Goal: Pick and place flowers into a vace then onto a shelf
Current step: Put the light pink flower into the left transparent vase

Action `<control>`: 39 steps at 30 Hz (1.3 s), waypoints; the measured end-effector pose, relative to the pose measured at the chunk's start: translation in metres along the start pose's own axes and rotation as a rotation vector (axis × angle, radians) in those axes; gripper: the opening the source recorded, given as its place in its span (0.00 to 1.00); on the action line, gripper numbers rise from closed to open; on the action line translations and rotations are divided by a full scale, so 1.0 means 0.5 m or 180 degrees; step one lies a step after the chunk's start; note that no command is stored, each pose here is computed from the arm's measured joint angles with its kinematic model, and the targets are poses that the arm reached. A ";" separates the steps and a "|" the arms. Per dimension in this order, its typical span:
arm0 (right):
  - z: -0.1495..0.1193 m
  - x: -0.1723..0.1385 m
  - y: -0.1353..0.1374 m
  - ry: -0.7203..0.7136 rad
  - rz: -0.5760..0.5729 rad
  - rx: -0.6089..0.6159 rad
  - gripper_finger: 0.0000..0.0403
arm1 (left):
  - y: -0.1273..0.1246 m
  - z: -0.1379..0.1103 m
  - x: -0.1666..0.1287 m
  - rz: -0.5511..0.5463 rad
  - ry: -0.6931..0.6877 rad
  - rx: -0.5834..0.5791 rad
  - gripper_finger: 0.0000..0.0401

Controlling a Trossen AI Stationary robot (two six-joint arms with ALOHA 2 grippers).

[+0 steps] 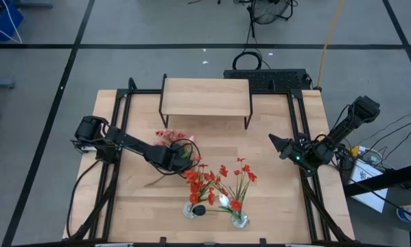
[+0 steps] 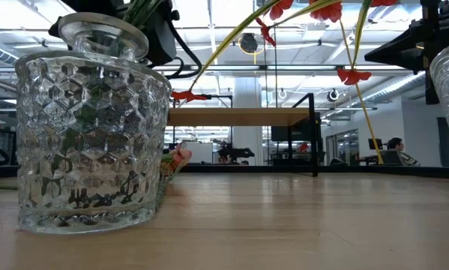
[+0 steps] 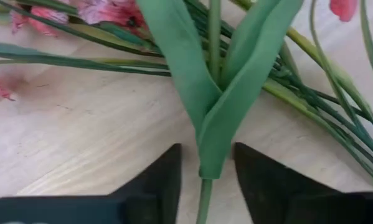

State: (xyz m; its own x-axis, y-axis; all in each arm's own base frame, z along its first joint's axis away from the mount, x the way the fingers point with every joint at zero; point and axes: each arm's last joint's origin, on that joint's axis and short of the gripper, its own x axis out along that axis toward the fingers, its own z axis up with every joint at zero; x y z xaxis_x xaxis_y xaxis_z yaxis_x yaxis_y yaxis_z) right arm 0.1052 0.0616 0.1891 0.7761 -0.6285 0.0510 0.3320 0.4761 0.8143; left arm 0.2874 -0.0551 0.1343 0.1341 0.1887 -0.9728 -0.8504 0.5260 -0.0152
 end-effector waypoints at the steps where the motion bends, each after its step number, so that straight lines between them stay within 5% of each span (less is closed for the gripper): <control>1: 0.000 0.000 0.000 -0.0001 -0.0001 0.0001 0.01 | 0.001 0.000 0.000 0.0003 -0.0003 -0.0035 0.32; 10: 0.000 0.000 0.000 0.0001 0.0000 -0.0002 0.01 | 0.004 0.000 -0.007 -0.0044 0.0065 -0.0090 0.03; 22: 0.000 0.000 0.000 -0.0001 -0.0001 -0.0001 0.01 | 0.023 0.001 -0.066 -0.0182 -0.0093 -0.0342 0.05; 34: 0.000 0.000 0.000 -0.0001 -0.0001 0.0000 0.01 | 0.059 -0.034 -0.205 -0.0836 -0.1011 -0.1406 0.08; 39: 0.000 0.000 0.000 0.0000 -0.0001 -0.0002 0.01 | 0.066 -0.076 -0.234 -0.1025 -0.1493 -0.1556 0.05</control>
State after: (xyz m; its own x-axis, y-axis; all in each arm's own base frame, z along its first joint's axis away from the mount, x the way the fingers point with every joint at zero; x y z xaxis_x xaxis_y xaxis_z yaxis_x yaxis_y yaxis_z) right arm 0.1051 0.0616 0.1890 0.7761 -0.6286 0.0509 0.3325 0.4763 0.8140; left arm 0.2243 -0.0915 0.2387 0.5242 0.4789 -0.7041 -0.8469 0.2071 -0.4897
